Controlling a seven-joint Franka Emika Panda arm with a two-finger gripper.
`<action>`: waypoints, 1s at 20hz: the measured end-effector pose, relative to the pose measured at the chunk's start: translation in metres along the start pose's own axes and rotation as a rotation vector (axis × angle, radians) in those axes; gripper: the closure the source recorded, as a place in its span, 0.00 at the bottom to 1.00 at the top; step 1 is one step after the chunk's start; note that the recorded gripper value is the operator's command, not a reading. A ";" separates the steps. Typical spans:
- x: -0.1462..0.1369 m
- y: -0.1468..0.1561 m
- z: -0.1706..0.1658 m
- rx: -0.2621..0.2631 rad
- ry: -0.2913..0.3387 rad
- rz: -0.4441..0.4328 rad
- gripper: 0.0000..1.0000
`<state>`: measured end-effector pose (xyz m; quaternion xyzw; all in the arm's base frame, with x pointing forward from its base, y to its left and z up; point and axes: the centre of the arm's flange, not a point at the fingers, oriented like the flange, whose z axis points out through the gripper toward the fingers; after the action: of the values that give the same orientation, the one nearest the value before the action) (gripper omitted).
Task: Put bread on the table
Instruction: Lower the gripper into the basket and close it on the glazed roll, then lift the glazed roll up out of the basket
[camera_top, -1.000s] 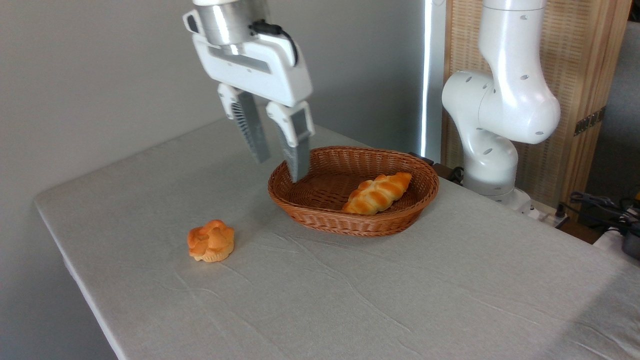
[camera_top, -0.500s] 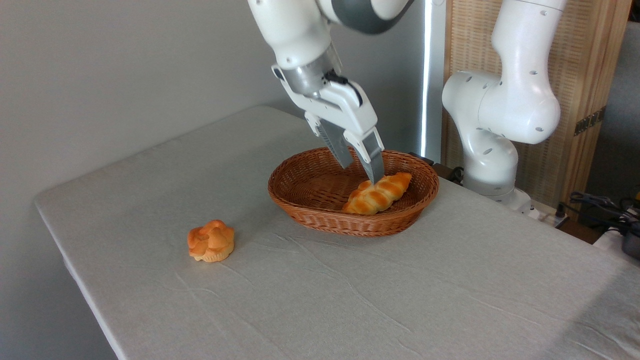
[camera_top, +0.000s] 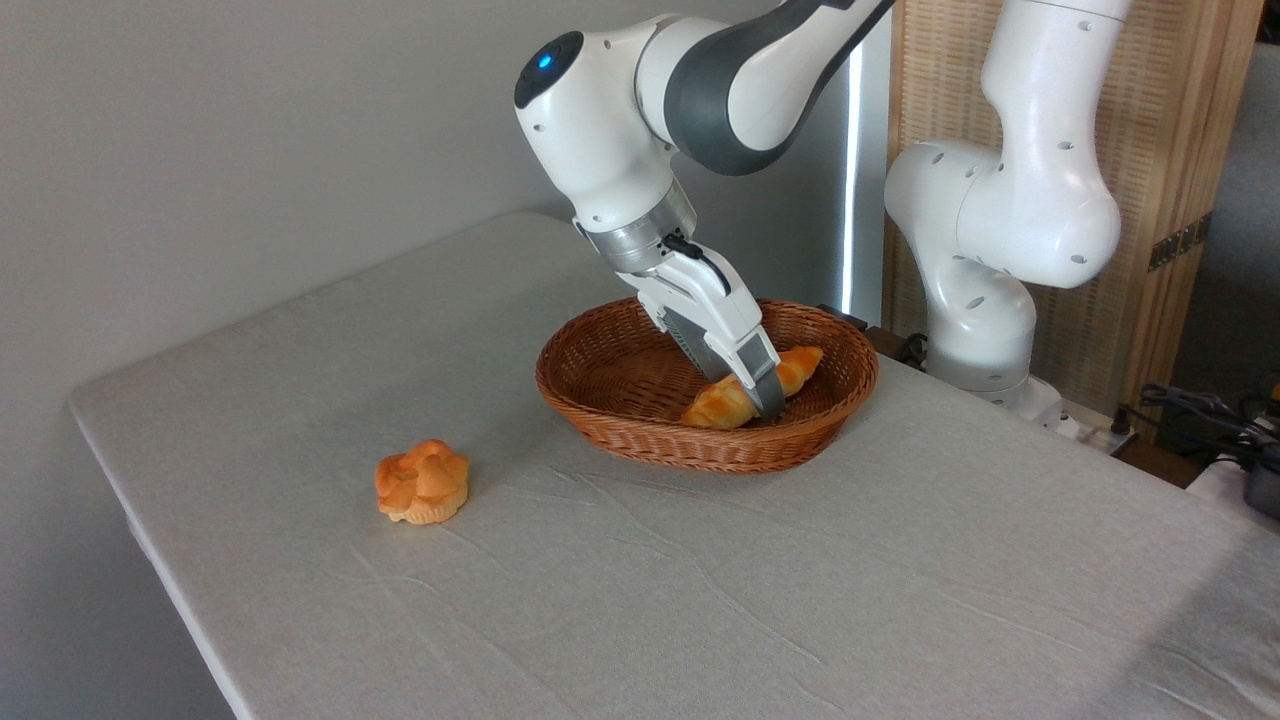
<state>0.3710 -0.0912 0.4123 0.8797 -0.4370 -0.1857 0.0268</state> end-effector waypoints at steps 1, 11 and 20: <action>0.000 0.000 0.001 0.000 -0.002 0.001 0.24; 0.002 0.000 0.009 -0.001 -0.006 0.005 0.86; 0.002 0.000 0.010 -0.003 -0.008 0.020 0.86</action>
<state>0.3685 -0.0918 0.4025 0.8744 -0.4458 -0.1895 0.0282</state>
